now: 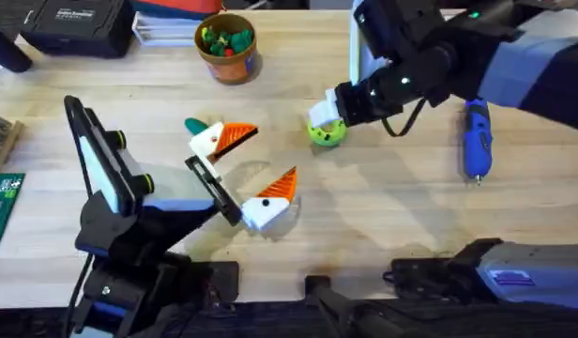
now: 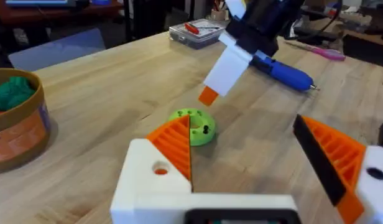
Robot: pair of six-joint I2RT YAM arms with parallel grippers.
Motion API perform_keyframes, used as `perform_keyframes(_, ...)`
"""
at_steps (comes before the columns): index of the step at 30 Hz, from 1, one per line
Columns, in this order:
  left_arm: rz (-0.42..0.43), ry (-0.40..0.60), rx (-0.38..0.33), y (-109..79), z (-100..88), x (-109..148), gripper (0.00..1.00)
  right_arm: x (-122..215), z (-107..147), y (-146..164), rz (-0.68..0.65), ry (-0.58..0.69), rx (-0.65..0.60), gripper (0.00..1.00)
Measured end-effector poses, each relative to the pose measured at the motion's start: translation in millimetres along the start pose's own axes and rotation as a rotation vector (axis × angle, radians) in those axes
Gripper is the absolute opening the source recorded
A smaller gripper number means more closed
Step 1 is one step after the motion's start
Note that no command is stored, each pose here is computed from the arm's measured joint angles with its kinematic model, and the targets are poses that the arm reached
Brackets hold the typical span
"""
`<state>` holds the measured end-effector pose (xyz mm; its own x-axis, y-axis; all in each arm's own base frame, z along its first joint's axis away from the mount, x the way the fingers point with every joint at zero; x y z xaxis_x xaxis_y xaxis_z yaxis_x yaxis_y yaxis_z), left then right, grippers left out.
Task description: Pick up the gripper from the table and insert it into the empty holder that is missing its gripper. Then pick up a screw, insert it into the mounting hole, and use the screwdriver to tighten it. Finally, clean up the table by picking up the vegetable and placing it into the bucket.
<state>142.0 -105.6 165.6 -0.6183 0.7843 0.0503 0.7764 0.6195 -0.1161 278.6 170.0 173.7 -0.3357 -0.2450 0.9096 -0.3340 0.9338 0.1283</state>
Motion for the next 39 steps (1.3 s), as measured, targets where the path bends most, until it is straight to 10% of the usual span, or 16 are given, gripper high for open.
perform_keyframes(11, 0.000, 0.000, 0.000, 0.0, 0.0, 0.0, 0.986, -55.2, 21.0, 15.5, 0.074, 0.160, 0.091, 0.279)
perform_keyframes(39, 0.000, 0.000, 0.000, 0.0, 0.0, 0.0, 0.986, -60.6, 8.5, 18.7, 0.064, 0.094, 0.091, 0.269)
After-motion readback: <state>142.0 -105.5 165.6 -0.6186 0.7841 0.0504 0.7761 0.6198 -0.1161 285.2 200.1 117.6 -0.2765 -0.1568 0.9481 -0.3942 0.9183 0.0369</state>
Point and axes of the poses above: each hand's point on the last joint's axis, 136 mm out from that joint toward the fingers, its own x axis back along the fingers, its own y axis along the line the jaws close on, z = x × y, the point moved 6 cm from there along x, back along the fingers, and after that the axes turned 1 degree about x, right-handed, at the moved point
